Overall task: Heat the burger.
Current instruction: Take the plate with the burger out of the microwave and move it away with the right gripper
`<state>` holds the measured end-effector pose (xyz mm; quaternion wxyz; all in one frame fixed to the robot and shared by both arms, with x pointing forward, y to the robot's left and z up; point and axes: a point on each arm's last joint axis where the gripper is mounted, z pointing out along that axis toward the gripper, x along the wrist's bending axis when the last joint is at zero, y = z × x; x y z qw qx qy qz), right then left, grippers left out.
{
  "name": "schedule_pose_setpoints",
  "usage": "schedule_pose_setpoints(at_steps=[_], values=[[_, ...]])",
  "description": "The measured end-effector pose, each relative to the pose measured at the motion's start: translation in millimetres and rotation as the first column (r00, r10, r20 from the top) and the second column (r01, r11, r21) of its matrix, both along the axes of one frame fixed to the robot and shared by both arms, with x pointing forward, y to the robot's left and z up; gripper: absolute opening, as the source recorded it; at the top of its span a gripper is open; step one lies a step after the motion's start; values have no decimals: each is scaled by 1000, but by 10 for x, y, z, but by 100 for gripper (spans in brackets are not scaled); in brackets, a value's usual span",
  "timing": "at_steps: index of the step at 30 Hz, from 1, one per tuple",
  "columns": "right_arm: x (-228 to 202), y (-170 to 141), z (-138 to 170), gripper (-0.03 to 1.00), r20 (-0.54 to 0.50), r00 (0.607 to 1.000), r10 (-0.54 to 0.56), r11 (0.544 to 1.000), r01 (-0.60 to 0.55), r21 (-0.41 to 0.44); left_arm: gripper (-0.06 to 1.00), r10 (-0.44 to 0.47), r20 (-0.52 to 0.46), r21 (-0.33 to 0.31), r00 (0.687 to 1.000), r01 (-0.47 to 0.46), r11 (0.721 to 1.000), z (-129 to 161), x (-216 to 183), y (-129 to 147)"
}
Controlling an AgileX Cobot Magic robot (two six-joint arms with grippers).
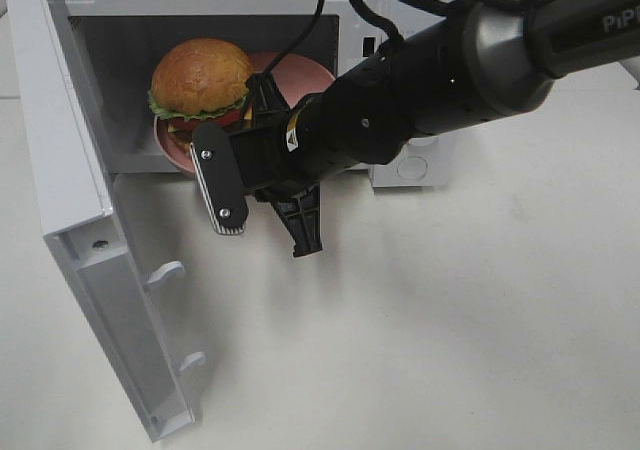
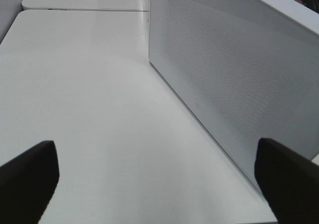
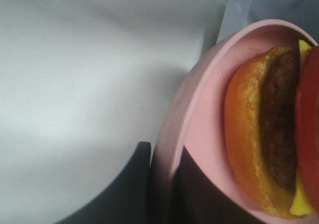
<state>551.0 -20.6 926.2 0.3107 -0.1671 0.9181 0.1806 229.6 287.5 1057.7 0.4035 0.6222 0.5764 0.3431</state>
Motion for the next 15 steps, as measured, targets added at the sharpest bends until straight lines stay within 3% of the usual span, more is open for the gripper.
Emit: schedule_pose_setpoints(at_steps=[15], values=[[-419, -278, 117, 10, -26, 1000, 14, 1000, -15, -14, 99, 0, 0, 0, 1000, 0, 1000, 0, 0, 0]])
